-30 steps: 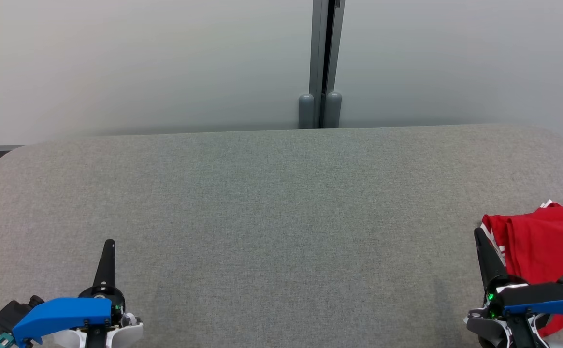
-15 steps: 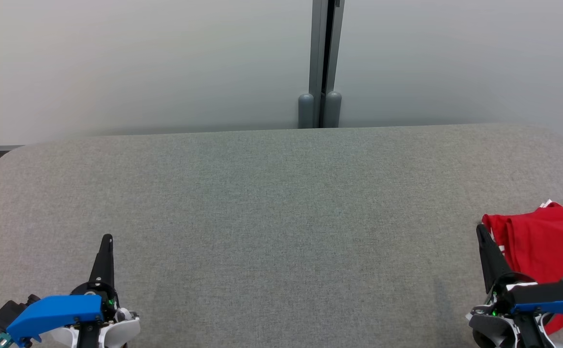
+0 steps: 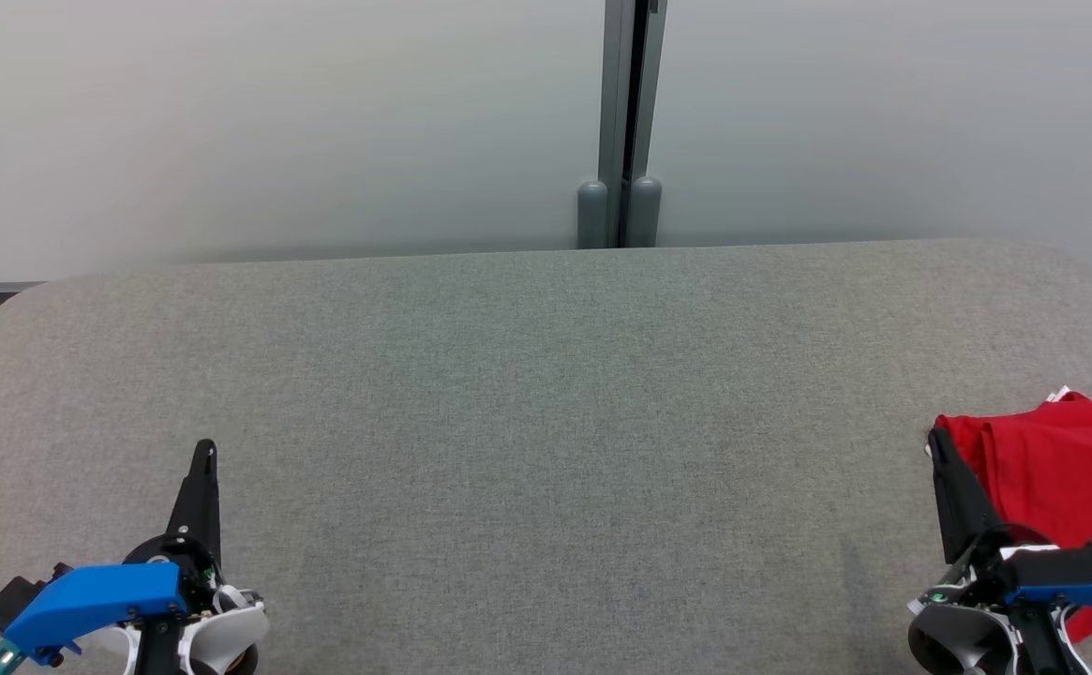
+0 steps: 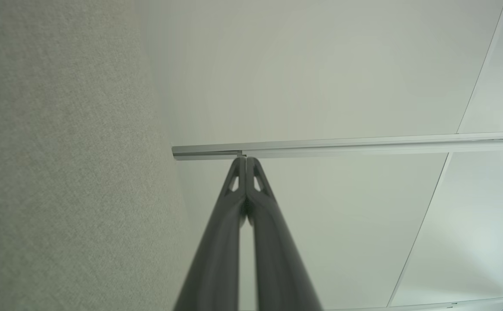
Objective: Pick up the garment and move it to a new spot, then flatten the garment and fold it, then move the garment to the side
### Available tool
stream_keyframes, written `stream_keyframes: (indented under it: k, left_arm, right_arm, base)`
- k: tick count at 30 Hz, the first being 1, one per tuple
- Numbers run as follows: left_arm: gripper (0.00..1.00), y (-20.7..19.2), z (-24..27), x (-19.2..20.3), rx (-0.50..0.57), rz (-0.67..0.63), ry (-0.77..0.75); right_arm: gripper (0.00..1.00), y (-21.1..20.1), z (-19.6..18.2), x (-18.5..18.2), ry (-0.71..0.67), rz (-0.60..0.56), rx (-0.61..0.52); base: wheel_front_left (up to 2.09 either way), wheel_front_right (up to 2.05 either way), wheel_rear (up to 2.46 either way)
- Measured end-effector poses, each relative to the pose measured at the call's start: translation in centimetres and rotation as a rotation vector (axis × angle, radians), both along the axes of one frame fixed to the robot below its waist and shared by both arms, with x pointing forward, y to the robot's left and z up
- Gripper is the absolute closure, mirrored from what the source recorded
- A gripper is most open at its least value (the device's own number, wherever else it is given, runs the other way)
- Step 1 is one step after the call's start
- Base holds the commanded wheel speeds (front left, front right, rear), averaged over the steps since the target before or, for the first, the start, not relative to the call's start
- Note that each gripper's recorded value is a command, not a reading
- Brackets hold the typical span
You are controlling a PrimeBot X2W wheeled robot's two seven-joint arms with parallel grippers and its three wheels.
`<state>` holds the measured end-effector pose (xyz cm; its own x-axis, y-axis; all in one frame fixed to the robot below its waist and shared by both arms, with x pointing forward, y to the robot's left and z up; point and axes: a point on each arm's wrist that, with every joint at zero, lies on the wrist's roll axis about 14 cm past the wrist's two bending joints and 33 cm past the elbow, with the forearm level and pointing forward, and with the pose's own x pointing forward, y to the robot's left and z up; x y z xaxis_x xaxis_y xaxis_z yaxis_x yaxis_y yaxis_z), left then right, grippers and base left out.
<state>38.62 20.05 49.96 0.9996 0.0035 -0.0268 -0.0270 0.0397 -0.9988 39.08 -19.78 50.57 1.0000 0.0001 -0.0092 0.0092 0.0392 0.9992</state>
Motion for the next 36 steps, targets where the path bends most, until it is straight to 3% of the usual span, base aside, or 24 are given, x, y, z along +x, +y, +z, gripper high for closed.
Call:
stream_keyframes:
  k: [8, 36]
  left_arm:
    - [1.00, -0.02, 0.45, 0.14, -0.041, -0.002, -0.016]
    - [1.00, -0.02, 0.45, 0.14, -0.041, -0.002, -0.016]
  right_arm:
    - [1.00, -0.08, 0.27, -0.04, -0.011, 0.001, 0.046]
    - [1.00, -0.09, 0.26, -0.05, -0.011, 0.001, 0.045]
  base:
    - [0.00, 0.00, 0.00]
    - [0.00, 0.00, 0.00]
